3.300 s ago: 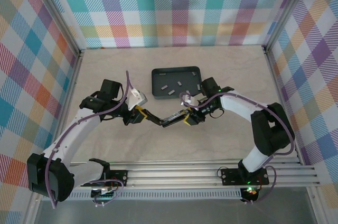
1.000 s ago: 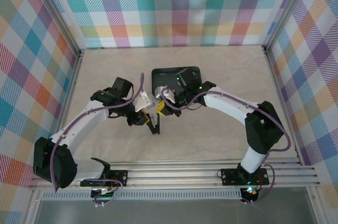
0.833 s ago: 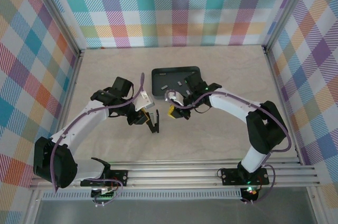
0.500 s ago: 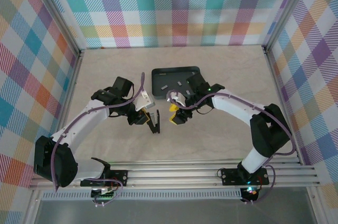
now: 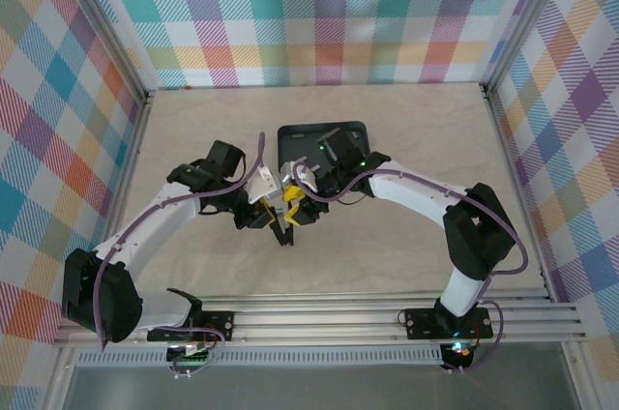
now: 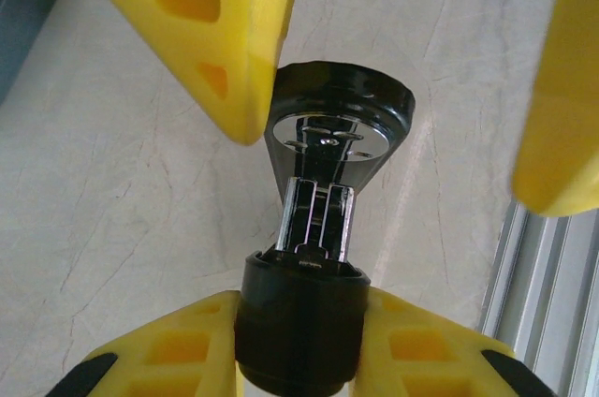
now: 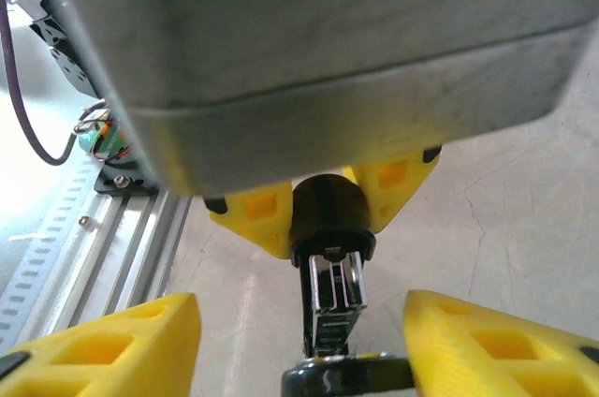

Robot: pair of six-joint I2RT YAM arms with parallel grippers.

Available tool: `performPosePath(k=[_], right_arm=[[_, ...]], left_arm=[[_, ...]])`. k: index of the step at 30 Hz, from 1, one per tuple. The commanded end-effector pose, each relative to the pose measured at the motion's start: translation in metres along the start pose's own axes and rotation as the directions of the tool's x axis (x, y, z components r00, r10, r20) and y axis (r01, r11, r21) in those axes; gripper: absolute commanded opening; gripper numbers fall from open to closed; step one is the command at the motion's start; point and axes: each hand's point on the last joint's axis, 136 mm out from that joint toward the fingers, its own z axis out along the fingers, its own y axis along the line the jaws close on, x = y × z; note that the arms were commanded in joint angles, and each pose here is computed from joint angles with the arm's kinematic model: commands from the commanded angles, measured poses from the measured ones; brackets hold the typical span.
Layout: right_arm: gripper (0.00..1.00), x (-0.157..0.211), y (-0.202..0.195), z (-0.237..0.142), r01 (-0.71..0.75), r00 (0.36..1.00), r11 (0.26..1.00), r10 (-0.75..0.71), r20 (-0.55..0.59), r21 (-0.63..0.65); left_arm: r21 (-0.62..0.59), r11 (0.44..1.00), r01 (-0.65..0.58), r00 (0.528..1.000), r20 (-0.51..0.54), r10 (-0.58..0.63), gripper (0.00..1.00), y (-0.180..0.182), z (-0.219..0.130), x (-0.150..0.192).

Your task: Load the staples into the stapler

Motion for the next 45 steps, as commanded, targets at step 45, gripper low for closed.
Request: performPosePath(k=[45], right_arm=[[0.18, 0.143, -0.007, -0.012, -0.032, 0.877, 0.995, 0.074, -0.476, 0.097]], left_arm=[[-0.032, 0.999, -0.043, 0.99, 0.133, 0.046, 0.0, 0.0, -0.017, -0.033]])
